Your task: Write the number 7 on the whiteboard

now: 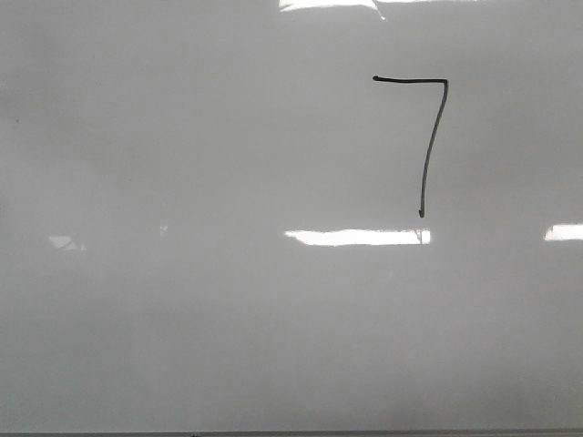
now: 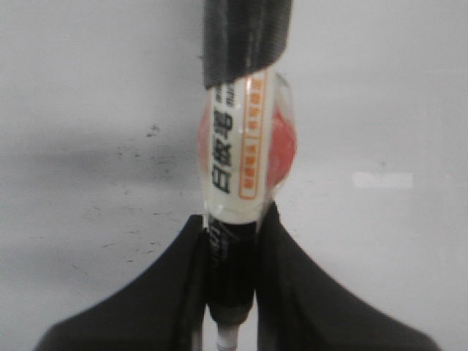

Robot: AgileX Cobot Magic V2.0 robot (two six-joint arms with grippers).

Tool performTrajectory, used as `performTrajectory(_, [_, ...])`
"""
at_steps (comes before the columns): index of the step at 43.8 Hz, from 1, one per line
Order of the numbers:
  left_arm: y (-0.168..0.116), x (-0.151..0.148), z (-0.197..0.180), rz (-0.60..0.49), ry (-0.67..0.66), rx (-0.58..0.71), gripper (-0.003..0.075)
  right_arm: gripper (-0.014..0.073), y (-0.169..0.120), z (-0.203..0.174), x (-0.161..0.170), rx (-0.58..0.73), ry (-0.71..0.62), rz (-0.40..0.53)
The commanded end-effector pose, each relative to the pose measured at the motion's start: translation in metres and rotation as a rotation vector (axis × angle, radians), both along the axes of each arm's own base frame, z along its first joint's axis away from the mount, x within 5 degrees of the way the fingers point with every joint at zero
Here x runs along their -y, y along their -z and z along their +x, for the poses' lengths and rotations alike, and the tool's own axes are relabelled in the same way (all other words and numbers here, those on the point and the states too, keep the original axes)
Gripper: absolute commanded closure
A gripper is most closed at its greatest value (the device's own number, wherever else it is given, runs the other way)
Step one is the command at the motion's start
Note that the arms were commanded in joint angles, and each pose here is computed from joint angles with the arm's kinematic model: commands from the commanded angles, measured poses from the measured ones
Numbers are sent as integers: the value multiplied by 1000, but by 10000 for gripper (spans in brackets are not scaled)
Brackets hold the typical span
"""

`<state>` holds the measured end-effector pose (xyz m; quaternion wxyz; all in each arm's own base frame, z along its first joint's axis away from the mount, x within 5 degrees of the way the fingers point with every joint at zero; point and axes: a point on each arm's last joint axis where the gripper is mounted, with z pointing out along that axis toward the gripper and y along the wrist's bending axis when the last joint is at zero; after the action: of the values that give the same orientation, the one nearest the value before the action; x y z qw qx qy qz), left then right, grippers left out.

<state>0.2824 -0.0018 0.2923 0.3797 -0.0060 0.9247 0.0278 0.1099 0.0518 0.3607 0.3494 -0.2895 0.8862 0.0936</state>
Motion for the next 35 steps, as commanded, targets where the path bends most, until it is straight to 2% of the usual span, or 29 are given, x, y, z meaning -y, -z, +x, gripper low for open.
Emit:
performTrajectory(1, [-13, -3, 10, -35, -17, 124, 659, 15, -12, 2, 1, 79, 15, 29])
performTrajectory(11, [8, -3, 26, -36, -15, 83, 647, 15, -13, 3, 0, 93, 18, 34])
performTrajectory(14, [14, -3, 29, -35, -15, 64, 603, 15, -14, 3, 0, 94, 18, 35])
performTrajectory(20, [20, -3, 32, -35, -16, 44, 429, 15, -14, 3, 0, 96, 19, 35])
performTrajectory(25, [19, -3, 32, -35, -16, 46, 326, 15, -14, 3, 0, 97, 19, 36])
performTrajectory(35, [2, -5, 31, -20, -28, 14, 311, 15, -14, 3, 0, 100, 19, 37])
